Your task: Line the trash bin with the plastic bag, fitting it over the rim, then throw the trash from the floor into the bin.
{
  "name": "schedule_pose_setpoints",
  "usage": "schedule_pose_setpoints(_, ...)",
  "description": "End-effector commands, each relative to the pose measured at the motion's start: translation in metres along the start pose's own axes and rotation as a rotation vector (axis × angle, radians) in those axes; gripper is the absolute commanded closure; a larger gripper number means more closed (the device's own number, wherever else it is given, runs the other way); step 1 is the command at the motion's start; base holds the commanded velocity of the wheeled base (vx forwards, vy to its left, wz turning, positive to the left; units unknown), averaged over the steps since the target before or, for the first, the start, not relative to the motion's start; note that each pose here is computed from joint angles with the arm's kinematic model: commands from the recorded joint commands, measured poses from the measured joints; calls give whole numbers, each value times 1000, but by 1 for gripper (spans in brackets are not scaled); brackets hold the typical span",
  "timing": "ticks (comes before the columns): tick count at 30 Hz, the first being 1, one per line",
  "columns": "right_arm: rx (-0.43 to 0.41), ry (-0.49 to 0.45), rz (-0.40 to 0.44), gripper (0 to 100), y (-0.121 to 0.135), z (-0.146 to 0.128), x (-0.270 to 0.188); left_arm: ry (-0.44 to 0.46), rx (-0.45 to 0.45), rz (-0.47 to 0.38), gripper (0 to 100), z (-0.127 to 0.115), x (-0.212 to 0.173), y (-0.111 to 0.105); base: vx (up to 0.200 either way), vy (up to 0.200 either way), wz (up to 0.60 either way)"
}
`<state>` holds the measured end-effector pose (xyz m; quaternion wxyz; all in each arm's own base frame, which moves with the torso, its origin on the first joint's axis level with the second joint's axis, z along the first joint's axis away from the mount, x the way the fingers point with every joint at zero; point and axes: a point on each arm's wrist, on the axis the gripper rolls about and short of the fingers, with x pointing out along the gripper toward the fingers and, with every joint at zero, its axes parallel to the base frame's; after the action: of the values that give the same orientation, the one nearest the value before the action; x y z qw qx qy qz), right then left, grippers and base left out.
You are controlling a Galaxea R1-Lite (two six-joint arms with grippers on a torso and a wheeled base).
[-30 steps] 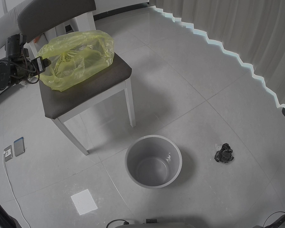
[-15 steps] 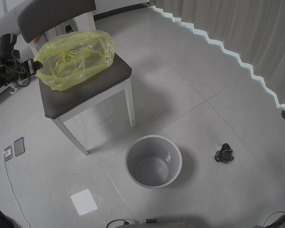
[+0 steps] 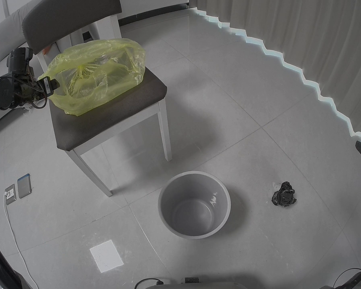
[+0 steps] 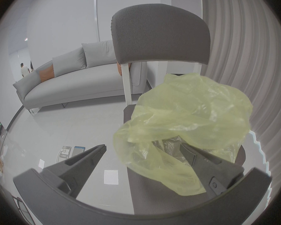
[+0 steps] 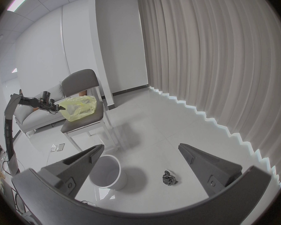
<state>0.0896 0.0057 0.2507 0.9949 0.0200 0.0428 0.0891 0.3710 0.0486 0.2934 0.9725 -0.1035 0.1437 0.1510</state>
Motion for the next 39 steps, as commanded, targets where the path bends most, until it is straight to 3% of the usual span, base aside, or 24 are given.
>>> schedule_pose_setpoints(1,-3,-3,30,0,3,1,0,28,4,3,0,-9,19,-1,0,0,0)
schedule_pose_setpoints(2,-3,-3,35,0,3,1,0,29,5,0,100,-10,22,-1,0,0,0)
schedule_pose_setpoints(13,-8,-10,69,0,6,4,1,-15,-2,-27,100,0,43,-12,0,0,0)
schedule_pose_setpoints(16,-20,-27,77,0,7,8,0,-47,18,-155,100,14,-6,-32,0,0,0)
schedule_pose_setpoints(19,-23,-33,82,0,8,12,0,-95,92,-376,100,27,-75,-50,0,0,0)
schedule_pose_setpoints(24,-24,-27,94,0,8,15,4,-225,390,-583,100,41,-161,-62,0,0,0)
schedule_pose_setpoints(30,-40,-17,101,0,9,14,5,-307,624,-836,100,53,-260,-78,0,0,0)
schedule_pose_setpoints(32,-42,-22,118,0,11,16,4,-318,697,-901,100,55,-277,-80,0,0,0)
schedule_pose_setpoints(35,-45,-29,149,0,14,18,3,-255,779,-1046,100,42,-281,-87,0,0,0)
schedule_pose_setpoints(39,-46,-36,158,0,15,22,3,-246,816,-1215,100,35,-279,-97,0,0,0)
